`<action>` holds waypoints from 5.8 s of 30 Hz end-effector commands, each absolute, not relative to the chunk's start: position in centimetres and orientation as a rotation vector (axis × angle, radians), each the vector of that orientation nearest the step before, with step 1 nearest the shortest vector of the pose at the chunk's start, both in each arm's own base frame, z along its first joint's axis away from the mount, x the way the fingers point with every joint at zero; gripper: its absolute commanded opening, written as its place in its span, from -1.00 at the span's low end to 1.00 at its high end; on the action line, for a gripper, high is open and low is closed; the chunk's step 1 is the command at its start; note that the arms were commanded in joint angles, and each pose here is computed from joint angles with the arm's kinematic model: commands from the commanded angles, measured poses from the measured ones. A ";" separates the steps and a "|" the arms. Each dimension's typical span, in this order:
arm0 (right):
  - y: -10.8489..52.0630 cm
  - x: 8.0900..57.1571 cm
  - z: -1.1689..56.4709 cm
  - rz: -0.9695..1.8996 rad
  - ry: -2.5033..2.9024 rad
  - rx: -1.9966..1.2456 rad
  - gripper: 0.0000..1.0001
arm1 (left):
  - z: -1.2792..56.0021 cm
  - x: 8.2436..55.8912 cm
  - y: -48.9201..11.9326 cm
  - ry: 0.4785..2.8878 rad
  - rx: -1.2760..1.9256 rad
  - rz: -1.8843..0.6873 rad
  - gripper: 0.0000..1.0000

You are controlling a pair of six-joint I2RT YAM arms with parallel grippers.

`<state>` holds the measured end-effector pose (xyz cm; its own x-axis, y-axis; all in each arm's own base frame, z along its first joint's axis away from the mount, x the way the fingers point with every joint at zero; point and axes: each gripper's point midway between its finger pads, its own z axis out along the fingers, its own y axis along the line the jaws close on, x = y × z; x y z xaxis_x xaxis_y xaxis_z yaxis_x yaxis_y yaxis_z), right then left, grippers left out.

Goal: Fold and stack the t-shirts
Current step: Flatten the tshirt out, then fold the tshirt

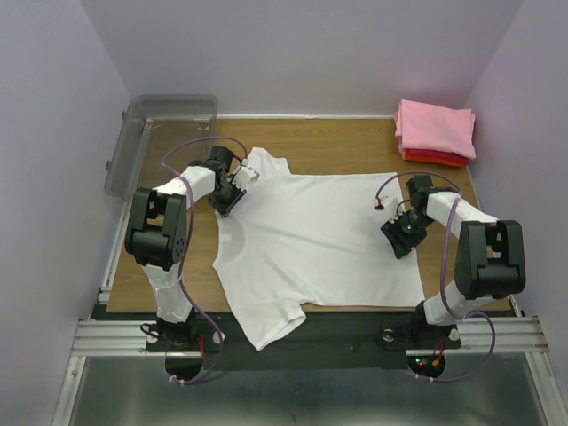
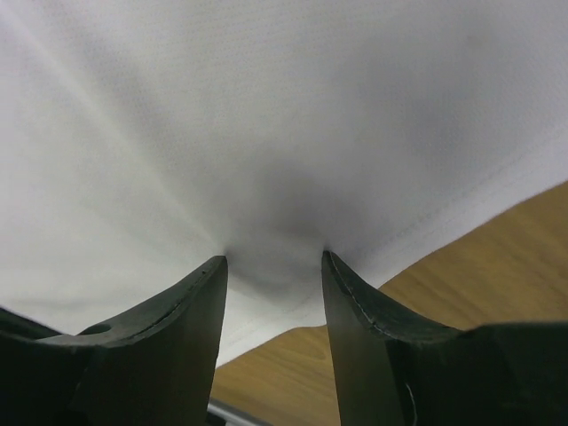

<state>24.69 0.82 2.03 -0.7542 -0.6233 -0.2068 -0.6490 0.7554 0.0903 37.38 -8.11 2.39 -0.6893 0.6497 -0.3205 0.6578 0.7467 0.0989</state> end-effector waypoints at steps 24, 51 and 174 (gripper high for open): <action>-2.1 51.1 9.6 0.206 2.521 -0.570 0.07 | 18.8 56.4 -15.3 2.115 0.762 -0.219 0.16; -2.0 53.1 2.1 0.283 2.599 -0.555 0.04 | 7.1 62.6 -16.1 2.230 0.579 -0.293 0.20; -3.7 40.4 6.9 0.255 2.523 -0.949 -0.99 | 9.8 31.6 -16.9 2.272 1.050 -0.407 -1.00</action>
<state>38.33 -2.63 4.02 -0.7077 -0.5749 -0.4106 -0.6644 0.7392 0.1103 30.29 -16.24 6.28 -0.5731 0.5923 -0.5663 0.7475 0.6611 -0.0648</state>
